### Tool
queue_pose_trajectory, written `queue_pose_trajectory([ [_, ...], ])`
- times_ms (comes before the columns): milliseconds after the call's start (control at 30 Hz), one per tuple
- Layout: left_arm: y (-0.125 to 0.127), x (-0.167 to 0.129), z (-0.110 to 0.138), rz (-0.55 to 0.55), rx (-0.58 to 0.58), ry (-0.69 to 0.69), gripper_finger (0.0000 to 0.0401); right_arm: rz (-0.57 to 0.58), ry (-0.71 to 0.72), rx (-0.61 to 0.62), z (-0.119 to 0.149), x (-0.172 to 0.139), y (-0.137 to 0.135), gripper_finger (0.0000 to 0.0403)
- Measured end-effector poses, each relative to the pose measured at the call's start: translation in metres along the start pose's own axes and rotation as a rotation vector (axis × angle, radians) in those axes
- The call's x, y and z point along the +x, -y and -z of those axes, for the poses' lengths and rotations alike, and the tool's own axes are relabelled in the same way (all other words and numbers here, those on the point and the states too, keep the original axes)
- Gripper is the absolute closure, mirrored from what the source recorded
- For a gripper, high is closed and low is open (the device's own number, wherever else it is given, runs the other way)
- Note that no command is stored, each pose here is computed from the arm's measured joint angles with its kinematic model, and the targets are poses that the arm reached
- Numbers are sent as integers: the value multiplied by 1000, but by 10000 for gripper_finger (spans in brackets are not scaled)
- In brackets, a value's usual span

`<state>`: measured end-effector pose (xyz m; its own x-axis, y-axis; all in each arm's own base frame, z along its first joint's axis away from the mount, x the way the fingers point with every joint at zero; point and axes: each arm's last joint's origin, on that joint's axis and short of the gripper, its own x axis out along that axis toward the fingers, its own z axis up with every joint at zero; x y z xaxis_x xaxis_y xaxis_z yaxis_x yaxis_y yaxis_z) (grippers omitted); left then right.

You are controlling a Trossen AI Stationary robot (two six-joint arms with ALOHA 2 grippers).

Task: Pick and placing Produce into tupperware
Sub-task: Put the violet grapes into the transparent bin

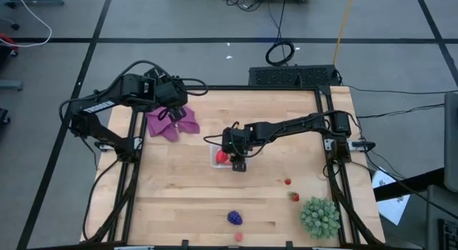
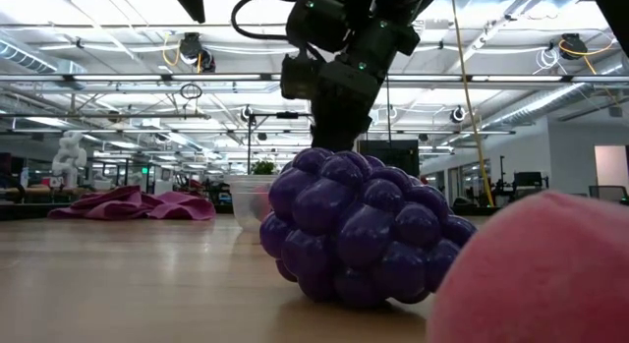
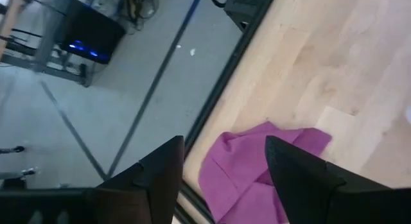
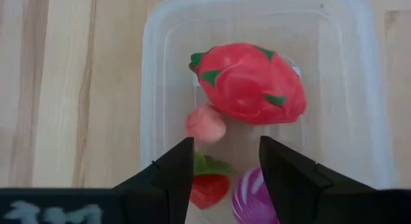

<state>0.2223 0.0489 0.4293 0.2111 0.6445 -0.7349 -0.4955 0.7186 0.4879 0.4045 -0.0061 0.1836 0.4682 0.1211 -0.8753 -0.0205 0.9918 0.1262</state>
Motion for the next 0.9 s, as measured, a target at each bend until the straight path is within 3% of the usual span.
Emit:
queue_pose_trajectory([
  [233,5,-1,1,108,4,-15,178,53,114,-42,-13,-40,4,238],
  [467,17,-10,3,160,0,4,178,263,321,-145,-21,-128,-3,238],
  [600,34,-14,1,229,0,-6,178,393,445,-118,-13,-186,-3,238],
  [733,68,-15,-3,339,-18,-49,178,390,530,-49,1,-228,-6,238],
  [900,139,-12,-9,483,69,-124,178,382,567,-24,19,-259,-12,238],
])
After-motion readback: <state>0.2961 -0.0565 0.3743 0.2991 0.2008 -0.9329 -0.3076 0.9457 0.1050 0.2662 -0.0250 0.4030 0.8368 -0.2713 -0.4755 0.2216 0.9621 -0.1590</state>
